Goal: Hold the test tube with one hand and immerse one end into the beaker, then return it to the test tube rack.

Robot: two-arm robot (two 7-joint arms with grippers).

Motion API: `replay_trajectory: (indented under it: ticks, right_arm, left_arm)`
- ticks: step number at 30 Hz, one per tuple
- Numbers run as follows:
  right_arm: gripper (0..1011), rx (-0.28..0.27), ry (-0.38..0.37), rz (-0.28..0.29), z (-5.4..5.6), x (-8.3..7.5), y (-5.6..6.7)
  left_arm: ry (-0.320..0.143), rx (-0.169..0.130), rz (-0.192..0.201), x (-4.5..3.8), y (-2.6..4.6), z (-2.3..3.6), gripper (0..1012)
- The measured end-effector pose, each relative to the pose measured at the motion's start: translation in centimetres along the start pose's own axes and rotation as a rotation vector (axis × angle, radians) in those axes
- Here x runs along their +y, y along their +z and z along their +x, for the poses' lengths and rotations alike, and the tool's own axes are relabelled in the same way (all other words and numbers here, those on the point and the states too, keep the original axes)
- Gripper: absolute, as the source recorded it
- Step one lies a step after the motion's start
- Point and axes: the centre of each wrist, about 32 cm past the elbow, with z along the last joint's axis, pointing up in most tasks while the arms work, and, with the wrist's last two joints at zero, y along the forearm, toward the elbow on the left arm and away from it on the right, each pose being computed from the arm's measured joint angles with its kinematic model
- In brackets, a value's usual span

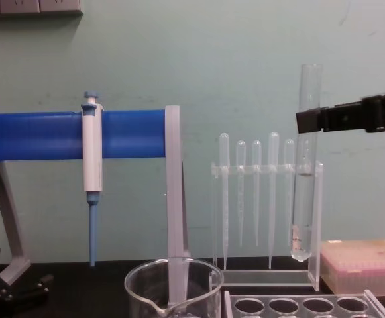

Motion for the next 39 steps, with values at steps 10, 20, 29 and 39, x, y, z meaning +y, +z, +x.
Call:
replay_trajectory:
  ticks: [10, 20, 29, 39]
  right_arm:
    - [241, -0.001, 0.001, -0.009, 0.11, -0.13, 0.06]
    - [241, -0.001, 0.000, -0.006, 0.12, -0.11, 0.06]
    - [241, 0.000, 0.000, -0.006, 0.13, -0.11, 0.05]
    - [241, 0.000, 0.000, -0.005, 0.12, -0.11, 0.04]
  left_arm:
    - [0.000, 0.000, 0.000, 0.00, 0.00, 0.00, 1000]
    - [0.000, 0.000, 0.000, 0.00, 0.00, 0.00, 1000]
    - [0.000, 0.000, 0.000, 0.00, 0.00, 0.00, 1000]
    - [0.000, 0.000, 0.000, 0.00, 0.00, 0.00, 1000]
